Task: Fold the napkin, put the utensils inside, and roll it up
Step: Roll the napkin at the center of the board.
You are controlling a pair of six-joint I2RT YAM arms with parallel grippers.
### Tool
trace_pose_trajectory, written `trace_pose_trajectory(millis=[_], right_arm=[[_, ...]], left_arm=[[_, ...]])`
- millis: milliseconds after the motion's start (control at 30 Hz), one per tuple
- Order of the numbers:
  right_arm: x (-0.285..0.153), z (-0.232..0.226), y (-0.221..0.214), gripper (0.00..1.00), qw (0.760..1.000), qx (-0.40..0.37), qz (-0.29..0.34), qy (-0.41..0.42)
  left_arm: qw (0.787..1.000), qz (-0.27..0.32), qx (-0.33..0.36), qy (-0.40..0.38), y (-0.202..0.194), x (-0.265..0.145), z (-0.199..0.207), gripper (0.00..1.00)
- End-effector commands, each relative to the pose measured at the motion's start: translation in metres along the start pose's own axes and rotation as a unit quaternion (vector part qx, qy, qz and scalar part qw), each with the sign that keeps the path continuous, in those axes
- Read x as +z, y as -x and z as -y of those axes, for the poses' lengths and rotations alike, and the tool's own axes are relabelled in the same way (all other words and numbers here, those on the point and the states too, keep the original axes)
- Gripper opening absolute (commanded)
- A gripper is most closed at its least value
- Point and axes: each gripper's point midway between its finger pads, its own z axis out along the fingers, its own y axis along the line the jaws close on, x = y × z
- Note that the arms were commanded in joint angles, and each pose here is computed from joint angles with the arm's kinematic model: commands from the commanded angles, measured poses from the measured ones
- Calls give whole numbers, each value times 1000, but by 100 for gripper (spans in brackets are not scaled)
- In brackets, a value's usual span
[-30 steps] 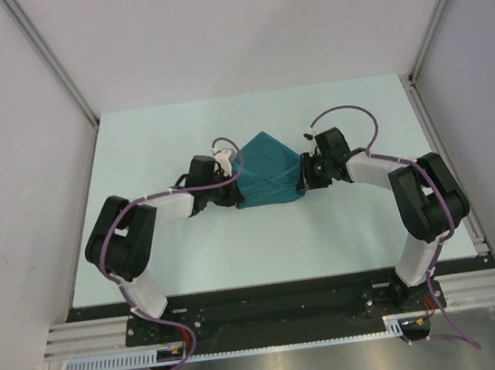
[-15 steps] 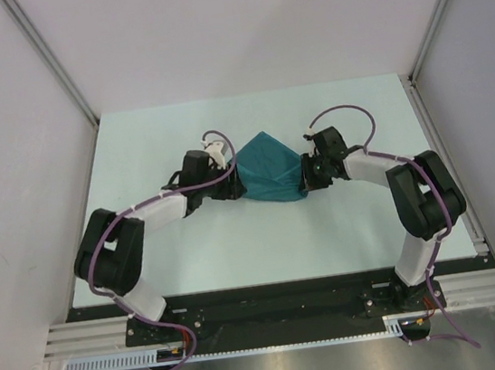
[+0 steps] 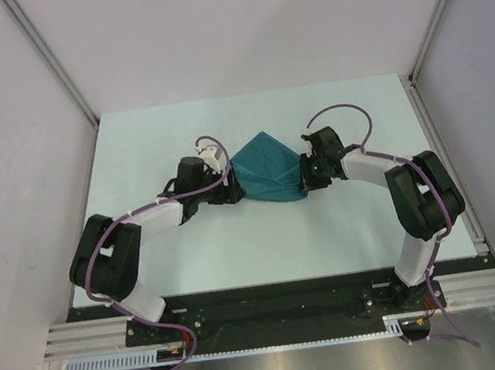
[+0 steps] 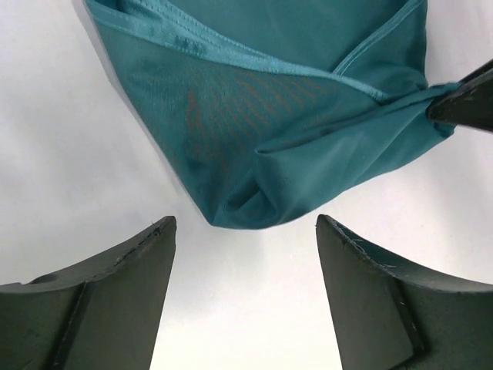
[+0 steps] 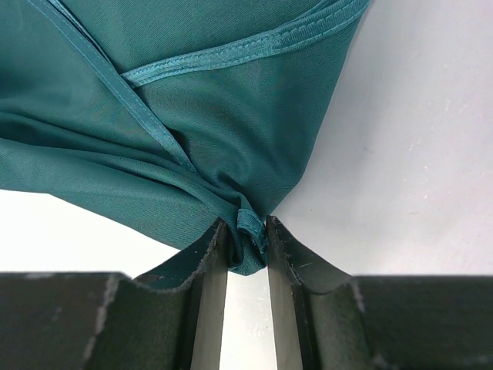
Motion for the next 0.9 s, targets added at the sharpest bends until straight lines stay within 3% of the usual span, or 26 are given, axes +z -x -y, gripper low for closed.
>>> trace_pose_trajectory(millis=[0, 400, 867], right_arm=[[1, 2, 3, 30, 1000, -13, -2, -16], [1, 1, 3, 29, 999, -26, -4, -26], [-4, -5, 4, 29, 997, -58, -7, -59]], left_arm=[[999, 31, -24, -22, 14, 4, 1, 78], [992, 51, -84, -74, 18, 10, -1, 77], [988, 52, -117, -86, 15, 23, -9, 67]])
